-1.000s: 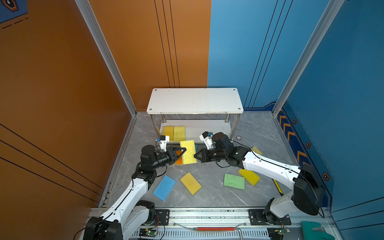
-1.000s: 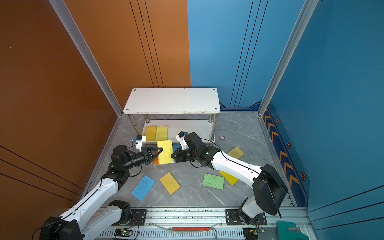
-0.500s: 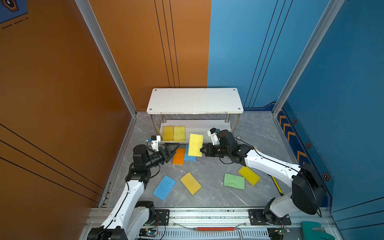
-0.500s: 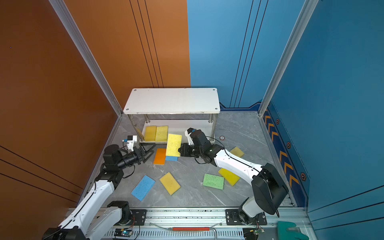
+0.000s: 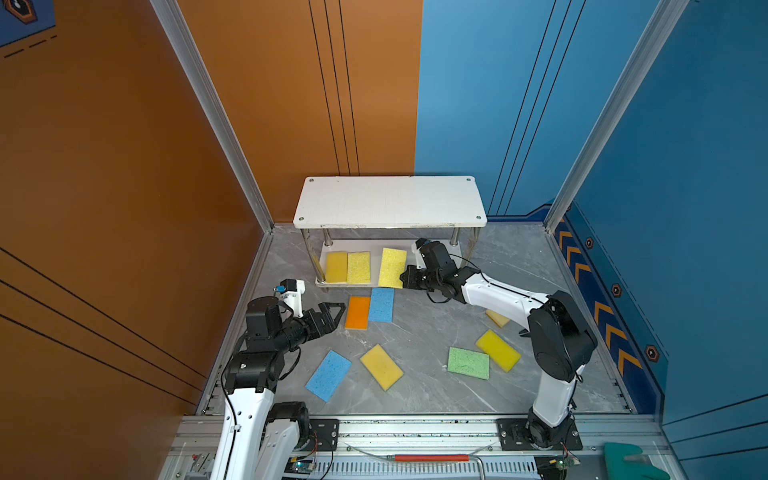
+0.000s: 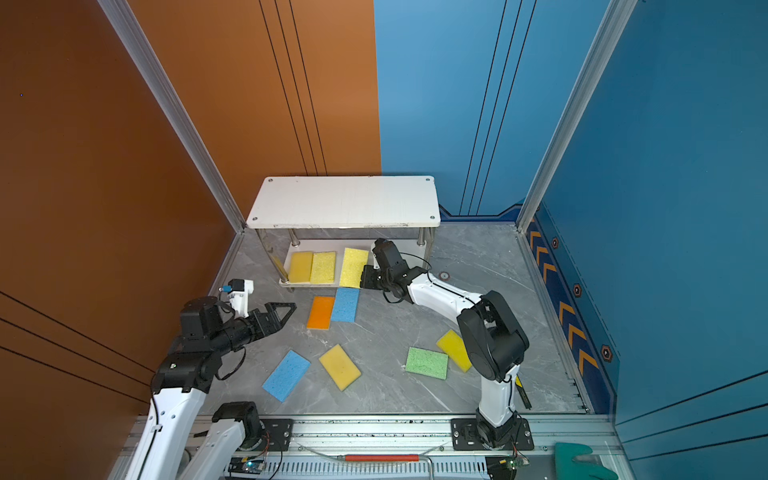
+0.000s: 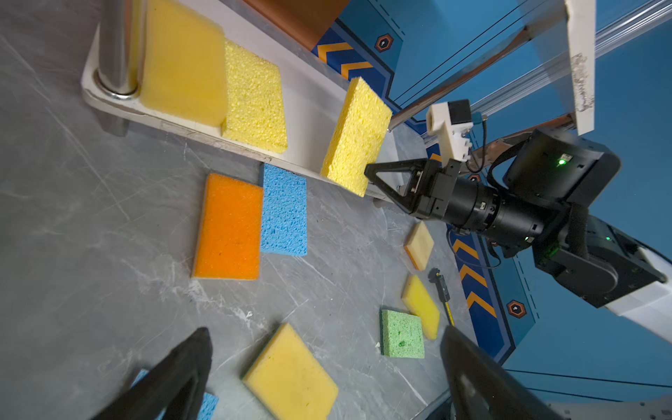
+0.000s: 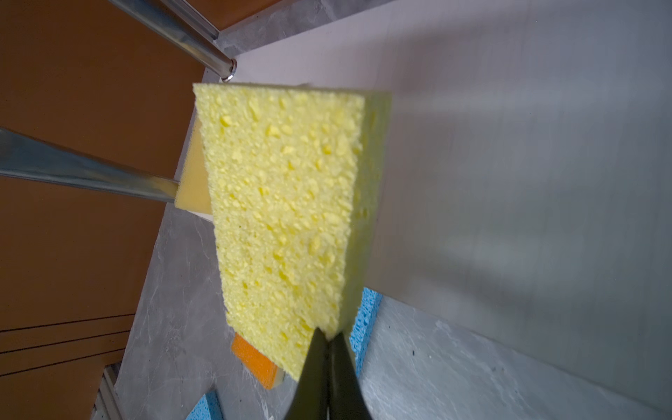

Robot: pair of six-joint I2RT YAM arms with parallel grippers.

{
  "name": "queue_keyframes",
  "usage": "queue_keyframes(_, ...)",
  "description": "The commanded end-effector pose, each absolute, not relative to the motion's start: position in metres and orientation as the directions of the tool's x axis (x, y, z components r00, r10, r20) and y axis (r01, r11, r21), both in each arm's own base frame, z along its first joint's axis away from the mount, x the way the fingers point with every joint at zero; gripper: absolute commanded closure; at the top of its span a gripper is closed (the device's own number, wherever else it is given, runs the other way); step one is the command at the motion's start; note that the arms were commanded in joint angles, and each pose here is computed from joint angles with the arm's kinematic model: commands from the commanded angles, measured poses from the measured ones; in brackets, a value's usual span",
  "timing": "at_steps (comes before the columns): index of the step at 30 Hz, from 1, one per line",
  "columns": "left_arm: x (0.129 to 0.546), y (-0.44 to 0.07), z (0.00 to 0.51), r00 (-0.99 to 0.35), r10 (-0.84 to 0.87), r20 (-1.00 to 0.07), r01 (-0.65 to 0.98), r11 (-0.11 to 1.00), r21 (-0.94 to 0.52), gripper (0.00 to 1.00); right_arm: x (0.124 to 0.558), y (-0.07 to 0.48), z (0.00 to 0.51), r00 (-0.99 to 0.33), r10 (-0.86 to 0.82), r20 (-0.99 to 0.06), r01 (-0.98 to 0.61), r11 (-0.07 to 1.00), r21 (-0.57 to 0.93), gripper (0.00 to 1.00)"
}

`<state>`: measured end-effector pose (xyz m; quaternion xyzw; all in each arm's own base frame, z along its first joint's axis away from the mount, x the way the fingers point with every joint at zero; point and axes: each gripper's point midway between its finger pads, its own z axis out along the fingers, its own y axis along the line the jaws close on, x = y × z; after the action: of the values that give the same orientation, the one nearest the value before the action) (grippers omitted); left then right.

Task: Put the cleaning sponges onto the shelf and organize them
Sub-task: 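Carry the sponge to the lower shelf tier with the right gripper while the left withdraws, then lower the sponge onto the tier beside the other yellow sponges with the right gripper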

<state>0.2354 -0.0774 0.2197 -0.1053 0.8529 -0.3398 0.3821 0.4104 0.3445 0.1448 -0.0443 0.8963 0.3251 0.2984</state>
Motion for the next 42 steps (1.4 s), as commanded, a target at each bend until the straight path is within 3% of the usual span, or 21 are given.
queue_keyframes(1, 0.228, -0.070, 0.212, -0.697, -0.406, -0.591, 0.064, 0.786, -0.615, 0.02, 0.431, 0.343, 0.147, -0.791, 0.094, -0.604, -0.292, 0.810, 0.508, 1.00)
queue_keyframes(20, 0.234, -0.067, 0.206, -0.705, -0.432, -0.563, 0.049, 0.762, -0.646, 0.02, 0.463, 0.363, 0.106, -0.842, 0.047, -0.537, -0.269, 0.826, 0.495, 1.00)
queue_keyframes(42, 0.235, -0.067, 0.204, -0.708, -0.435, -0.556, 0.044, 0.759, -0.650, 0.02, 0.453, 0.364, 0.099, -0.870, 0.002, -0.493, -0.266, 0.840, 0.472, 1.00)
